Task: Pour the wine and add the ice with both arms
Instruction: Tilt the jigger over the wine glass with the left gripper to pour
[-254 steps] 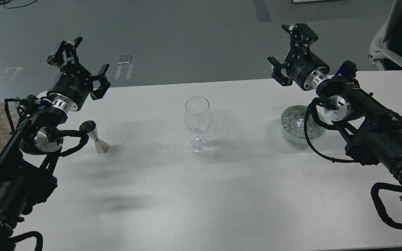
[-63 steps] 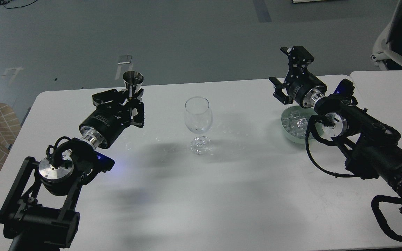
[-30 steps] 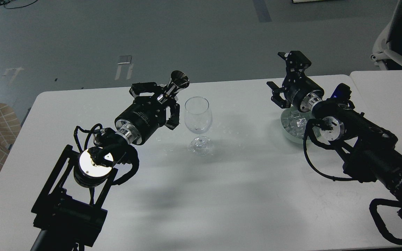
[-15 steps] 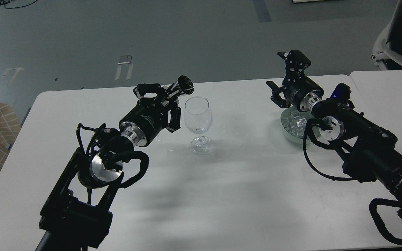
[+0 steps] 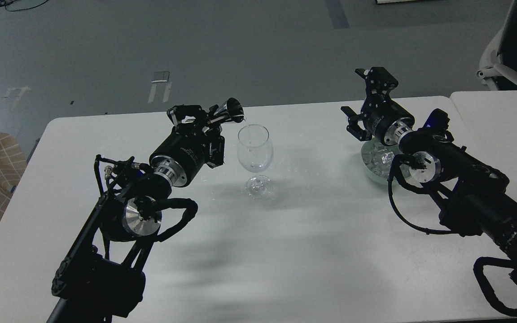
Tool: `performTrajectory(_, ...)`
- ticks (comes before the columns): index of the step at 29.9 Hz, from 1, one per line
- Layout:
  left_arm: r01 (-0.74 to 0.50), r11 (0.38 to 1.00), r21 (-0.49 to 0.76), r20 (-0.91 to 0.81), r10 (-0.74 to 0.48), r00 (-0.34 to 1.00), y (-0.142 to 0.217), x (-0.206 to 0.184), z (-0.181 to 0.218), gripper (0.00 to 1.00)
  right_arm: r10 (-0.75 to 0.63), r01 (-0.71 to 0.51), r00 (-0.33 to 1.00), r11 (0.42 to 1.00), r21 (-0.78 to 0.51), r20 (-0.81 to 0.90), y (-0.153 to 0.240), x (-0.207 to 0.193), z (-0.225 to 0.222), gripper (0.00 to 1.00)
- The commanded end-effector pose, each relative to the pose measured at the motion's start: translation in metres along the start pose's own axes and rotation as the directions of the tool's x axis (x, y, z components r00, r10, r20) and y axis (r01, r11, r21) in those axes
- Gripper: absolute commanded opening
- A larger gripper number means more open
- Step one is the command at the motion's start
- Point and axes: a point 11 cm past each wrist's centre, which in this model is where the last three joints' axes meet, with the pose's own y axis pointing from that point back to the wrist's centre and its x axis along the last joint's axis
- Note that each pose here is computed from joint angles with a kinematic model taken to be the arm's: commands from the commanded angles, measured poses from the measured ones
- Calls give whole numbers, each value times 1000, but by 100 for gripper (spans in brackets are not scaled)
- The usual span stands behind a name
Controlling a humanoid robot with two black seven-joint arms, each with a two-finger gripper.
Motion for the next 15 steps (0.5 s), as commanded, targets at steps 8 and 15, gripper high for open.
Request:
performTrajectory(8,0,1000,7,71,0,997,0,-6,-8,0,0,0,1000,1000,-1,1,0,0,1,100)
performTrajectory(15,-19,1000,-11,143,21,989,1,-6,-7,0,0,0,1000,1000,-1,1,0,0,1,100)
